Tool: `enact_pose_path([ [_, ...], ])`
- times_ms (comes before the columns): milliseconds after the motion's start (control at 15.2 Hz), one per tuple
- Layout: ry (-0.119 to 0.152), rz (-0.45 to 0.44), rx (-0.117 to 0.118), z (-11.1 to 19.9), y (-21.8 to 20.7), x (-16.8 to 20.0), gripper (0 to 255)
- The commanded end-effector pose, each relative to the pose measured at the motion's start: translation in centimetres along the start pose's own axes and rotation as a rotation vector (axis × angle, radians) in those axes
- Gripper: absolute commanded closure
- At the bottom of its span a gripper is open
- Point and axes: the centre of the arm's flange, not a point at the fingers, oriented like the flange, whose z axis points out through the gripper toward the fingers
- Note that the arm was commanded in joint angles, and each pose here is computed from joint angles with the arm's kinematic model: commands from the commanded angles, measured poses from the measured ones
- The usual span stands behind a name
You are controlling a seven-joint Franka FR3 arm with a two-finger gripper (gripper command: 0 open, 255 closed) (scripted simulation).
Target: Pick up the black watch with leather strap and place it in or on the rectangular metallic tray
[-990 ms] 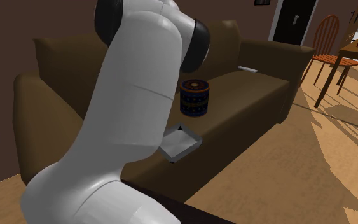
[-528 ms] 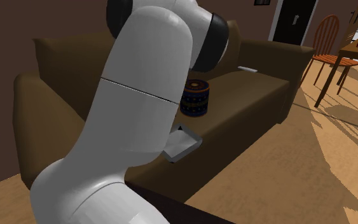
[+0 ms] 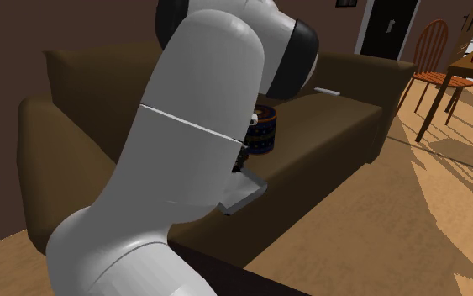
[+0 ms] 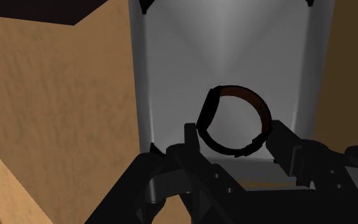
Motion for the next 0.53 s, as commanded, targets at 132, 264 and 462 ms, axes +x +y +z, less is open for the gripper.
enact_pose_path([
  [132,0.0,0.0,0.0,2.0,-0.1,0.1,255],
  [264,0.0,0.0,0.0,3.0,-0.3,0.1,255],
  [462,0.0,0.0,0.0,4.6,-0.4,0.2,255],
])
